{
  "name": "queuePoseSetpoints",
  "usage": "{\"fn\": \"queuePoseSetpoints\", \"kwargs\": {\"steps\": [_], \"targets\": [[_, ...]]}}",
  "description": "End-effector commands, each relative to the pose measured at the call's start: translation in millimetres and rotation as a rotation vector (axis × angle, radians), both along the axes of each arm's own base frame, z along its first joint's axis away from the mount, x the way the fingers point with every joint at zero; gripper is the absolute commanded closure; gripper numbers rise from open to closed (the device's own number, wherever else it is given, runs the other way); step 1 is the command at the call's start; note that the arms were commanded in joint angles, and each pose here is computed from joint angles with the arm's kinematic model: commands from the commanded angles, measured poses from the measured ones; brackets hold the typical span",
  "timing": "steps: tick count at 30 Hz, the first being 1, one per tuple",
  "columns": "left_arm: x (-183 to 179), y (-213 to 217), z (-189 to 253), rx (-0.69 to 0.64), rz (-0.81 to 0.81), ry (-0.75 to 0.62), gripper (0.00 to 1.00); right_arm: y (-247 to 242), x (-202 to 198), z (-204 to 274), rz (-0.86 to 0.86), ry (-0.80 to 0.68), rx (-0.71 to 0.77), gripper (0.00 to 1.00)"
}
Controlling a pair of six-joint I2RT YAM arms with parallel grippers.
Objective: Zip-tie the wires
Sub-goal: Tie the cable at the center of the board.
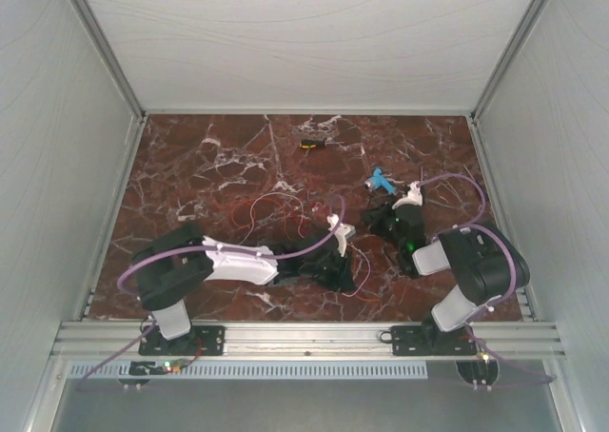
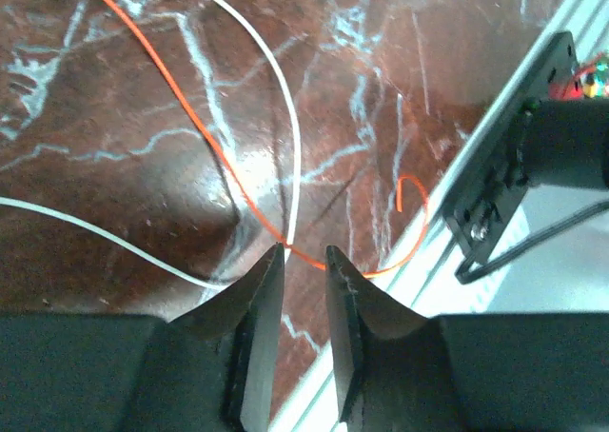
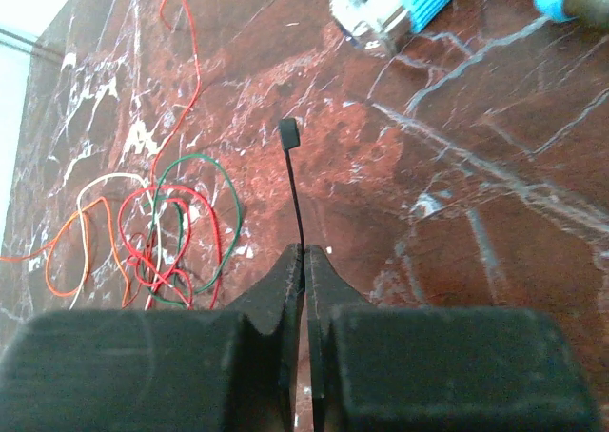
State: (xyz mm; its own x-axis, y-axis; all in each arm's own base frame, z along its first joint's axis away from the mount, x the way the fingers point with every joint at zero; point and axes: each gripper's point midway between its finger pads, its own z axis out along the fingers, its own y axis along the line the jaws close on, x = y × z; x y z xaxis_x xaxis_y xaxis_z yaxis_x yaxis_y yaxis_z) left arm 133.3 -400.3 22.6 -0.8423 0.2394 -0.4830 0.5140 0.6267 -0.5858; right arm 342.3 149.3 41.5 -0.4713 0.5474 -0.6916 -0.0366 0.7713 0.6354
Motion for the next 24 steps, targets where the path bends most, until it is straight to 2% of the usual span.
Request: {"fn": "queuePoseSetpoints", "kwargs": {"steps": [1, 6, 10, 13, 15, 19, 21, 24], "targets": [[-9.9, 6.7, 26.3, 0.007, -0.043, -0.016, 0.70, -6.6, 9.4, 7.4, -0.014, -0.037, -0.021, 1.00], [-8.9, 74.6, 24.0, 0.232, 0.052, -0.057, 0.42, 23.2, 6.5, 2.6, 0.072, -0.024, 0.021, 1.00], [-10.5, 119.7, 27.3, 0.333, 0.122, -0.068, 0.36, 54.6, -7.4, -11.4, 0.151, 0.021, 0.056, 1.00], [-6.6, 142.9, 22.6, 0.336, 0.183, -0.075, 0.42, 69.2, -17.8, -19.2, 0.181, 0.059, 0.104, 1.00], [0.2, 154.7, 18.3, 0.320, 0.238, -0.087, 0.55, 77.7, -22.9, -20.9, 0.207, 0.075, 0.134, 1.00], [22.1, 171.7, 9.5, 0.287, 0.289, -0.240, 0.68, 86.9, -26.6, -19.1, 0.253, 0.113, 0.162, 1.00], [32.5, 172.9, 9.2, 0.246, 0.267, -0.355, 0.71, 90.7, -31.2, -20.4, 0.278, 0.165, 0.161, 1.00], [49.0, 172.5, 17.4, 0.146, 0.280, -0.483, 0.70, 86.5, -32.1, -17.1, 0.224, 0.232, 0.182, 1.00]]}}
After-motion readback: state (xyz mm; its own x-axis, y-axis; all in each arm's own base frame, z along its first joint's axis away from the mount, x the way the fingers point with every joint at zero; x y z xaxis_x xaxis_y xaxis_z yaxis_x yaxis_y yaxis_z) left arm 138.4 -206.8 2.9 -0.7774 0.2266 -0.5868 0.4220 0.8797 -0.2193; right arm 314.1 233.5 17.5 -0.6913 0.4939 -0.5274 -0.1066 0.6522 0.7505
